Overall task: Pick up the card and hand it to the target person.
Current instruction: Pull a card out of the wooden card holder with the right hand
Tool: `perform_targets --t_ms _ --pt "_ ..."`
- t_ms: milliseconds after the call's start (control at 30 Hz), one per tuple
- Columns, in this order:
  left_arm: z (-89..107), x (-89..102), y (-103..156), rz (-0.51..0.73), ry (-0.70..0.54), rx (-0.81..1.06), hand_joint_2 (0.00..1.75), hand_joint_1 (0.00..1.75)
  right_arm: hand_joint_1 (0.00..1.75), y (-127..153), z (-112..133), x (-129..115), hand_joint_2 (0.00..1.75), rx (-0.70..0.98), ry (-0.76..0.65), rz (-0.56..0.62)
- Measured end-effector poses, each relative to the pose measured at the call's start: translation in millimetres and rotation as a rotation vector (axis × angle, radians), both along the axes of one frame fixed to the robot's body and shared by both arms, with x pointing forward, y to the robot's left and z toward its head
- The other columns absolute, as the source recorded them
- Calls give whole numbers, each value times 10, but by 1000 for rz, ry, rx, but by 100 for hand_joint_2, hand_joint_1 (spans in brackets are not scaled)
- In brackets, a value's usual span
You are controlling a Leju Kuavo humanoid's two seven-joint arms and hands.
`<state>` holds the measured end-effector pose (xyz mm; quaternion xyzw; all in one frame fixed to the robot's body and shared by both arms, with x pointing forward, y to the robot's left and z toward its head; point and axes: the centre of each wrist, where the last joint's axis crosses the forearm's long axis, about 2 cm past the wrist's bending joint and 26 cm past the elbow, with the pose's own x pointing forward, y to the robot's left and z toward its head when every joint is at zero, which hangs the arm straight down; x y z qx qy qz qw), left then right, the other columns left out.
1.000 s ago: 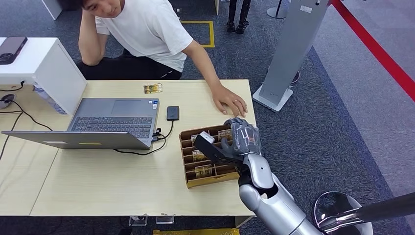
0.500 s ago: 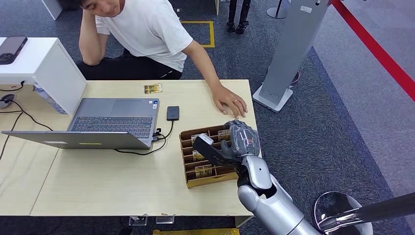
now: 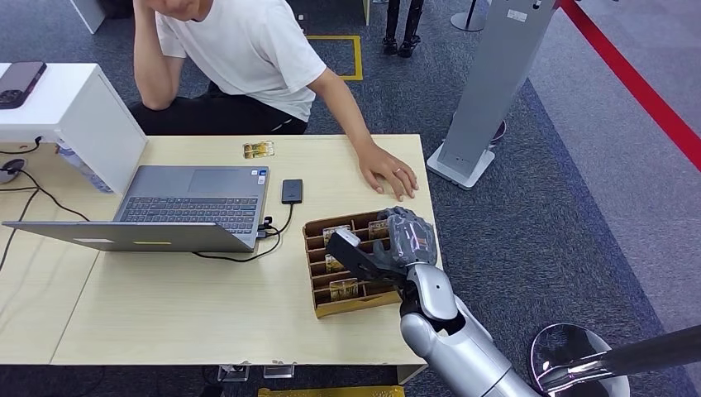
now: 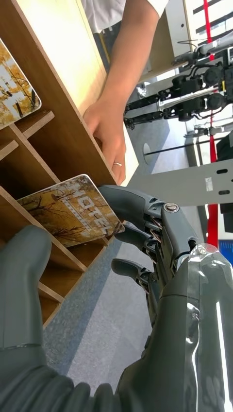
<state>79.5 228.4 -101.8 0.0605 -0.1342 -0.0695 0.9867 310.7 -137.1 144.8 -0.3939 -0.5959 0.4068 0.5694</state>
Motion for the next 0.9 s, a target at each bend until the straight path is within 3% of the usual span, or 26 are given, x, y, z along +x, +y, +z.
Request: perform_targets --t_ms 467,567,733,900 --pt "1 3 0 0 -1 0 175 0 81 -1 -3 7 175 -1 2 -1" --pt "1 3 0 0 -1 0 175 0 97 -1 -3 7 175 -1 2 -1" --pt "1 7 0 0 -1 0 175 0 149 -3 1 17 175 0 1 -2" --pt "4 19 0 -1 -1 -1 175 0 161 -4 15 32 175 3 -7 1"
